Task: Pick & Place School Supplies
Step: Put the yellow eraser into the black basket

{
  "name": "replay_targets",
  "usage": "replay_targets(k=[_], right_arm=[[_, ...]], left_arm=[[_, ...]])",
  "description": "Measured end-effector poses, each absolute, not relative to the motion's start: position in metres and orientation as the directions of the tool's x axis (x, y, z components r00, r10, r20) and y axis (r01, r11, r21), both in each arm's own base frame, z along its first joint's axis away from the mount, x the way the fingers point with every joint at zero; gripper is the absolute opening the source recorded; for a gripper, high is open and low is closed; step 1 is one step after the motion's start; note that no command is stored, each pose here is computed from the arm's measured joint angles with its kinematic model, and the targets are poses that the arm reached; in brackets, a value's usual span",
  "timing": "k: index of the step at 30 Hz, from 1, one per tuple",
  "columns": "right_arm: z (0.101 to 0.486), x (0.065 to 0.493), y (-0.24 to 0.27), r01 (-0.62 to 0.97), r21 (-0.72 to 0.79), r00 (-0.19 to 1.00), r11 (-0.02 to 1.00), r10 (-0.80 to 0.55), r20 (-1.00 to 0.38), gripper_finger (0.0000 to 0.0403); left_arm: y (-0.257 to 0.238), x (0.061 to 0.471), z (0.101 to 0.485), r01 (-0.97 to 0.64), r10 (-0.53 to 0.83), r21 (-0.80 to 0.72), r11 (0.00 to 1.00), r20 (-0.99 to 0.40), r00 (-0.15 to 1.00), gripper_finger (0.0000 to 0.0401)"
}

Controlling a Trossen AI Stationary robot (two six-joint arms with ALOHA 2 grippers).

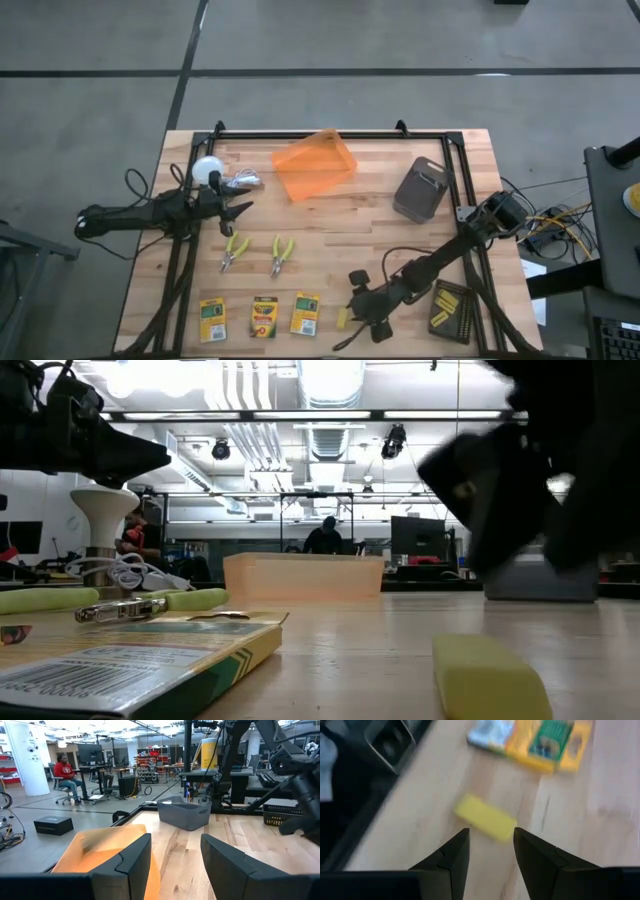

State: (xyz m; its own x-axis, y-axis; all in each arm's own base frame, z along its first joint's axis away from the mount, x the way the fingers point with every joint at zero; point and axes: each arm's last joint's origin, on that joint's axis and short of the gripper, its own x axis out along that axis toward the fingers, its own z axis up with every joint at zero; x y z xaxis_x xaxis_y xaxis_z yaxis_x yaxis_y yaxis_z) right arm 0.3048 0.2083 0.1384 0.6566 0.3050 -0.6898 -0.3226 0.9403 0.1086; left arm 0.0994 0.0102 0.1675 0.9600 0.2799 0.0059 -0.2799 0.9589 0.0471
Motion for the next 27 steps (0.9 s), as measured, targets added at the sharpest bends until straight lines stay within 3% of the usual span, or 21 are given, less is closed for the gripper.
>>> replay_targets(k=[8,16,27], right_arm=[[0.137,0.316,0.213,-0.342,0.025,0.754,0.939,0.290,-0.590,0.0148],[0.104,0.320,0.218,-0.437,-0.011,0.708,0.899,0.337,-0.620,0.0148],[0.100,0.321,0.220,-0.496,-0.076,0.704,0.865,0.349,-0.618,0.0148]], left_arm=[[0.010,0.099,0.168,-0.281,0.281,0.047,0.959,0.006,0.960,0.0179],[0.010,0.099,0.168,-0.280,0.280,0.047,0.959,0.006,0.960,0.0179],[0.010,0.099,0.168,-0.280,0.280,0.046,0.959,0.007,0.960,0.0179]])
